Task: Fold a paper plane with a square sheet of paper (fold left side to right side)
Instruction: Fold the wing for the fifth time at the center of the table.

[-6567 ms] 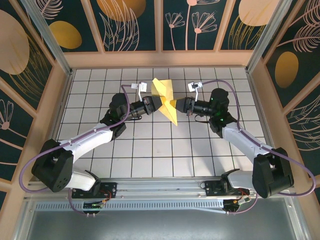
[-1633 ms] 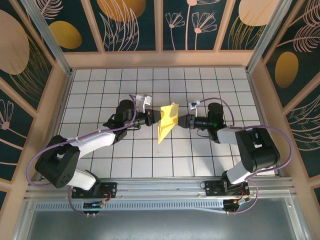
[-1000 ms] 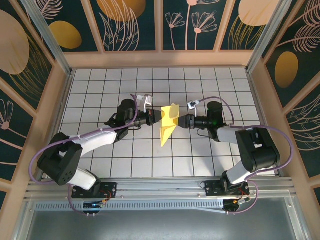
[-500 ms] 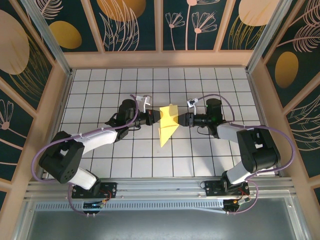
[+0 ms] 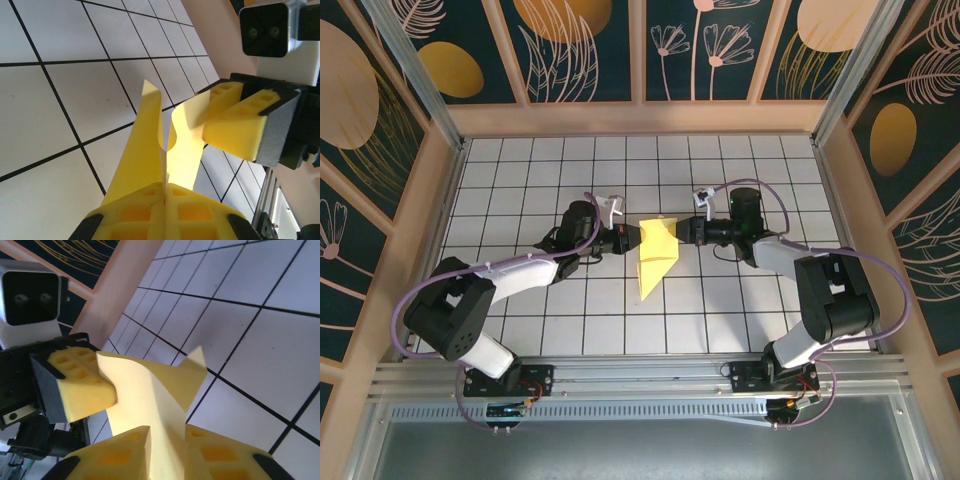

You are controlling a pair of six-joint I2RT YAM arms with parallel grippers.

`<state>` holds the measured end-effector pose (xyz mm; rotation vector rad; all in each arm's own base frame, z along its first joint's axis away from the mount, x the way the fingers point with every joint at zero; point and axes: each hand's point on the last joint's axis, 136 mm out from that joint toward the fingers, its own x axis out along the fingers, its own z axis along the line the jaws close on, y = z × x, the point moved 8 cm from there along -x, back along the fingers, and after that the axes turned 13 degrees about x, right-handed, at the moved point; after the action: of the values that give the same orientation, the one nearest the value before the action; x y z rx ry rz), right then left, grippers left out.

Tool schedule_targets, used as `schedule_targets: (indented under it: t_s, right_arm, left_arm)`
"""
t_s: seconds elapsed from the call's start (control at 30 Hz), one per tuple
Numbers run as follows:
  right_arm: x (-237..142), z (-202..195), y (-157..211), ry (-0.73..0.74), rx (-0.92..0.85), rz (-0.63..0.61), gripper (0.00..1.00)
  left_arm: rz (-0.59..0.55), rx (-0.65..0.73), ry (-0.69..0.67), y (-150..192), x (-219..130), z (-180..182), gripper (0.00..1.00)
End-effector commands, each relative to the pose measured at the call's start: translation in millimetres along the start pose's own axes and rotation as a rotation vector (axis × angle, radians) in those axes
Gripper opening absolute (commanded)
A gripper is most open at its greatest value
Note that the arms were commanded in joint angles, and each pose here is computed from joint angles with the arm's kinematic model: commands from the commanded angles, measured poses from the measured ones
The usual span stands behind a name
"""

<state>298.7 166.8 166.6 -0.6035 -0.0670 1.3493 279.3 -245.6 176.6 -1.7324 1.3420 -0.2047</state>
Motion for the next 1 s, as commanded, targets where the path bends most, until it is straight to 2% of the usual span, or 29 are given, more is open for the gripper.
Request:
schedule_targets:
  t_s: [0.0,0.03,0.07,0.17,0.23,0.37,0.53,0.8,0.97]
  right_arm:
    - [4,-7,-4,0.044,0.007,0.001,0.12]
    - [4,-11,-4,0.058,0.020,0.002,0.07]
    - [6,-16,-4,0.087,0.037,0.001,0.01]
    - [10,-32,-1,0.157,0.106,0.012,0.00]
    - [13,-43,3,0.192,0.157,0.020,0.00]
    - [15,-61,6,0.300,0.264,0.016,0.00]
    - [14,-72,8,0.389,0.401,0.018,0.00]
    - [12,-68,6,0.414,0.516,0.039,0.00]
    - [13,-69,5,0.416,0.540,0.053,0.00]
  left_arm:
    - [0.004,0.007,-0.024,2,2,7,0.02]
    - [0.009,0.009,-0.034,2,1,8,0.10]
    - [0.016,0.016,-0.064,2,0,10,0.22]
    - [0.034,0.044,-0.213,-1,-14,17,0.43]
    - [0.029,0.067,-0.299,-7,-25,19,0.52]
    - [0.029,0.117,-0.403,-11,-45,14,0.54]
    - [0.098,0.219,-0.417,3,-40,-9,0.54]
    - [0.228,0.450,-0.432,30,5,-58,0.54]
    - [0.356,0.581,-0.480,51,44,-71,0.54]
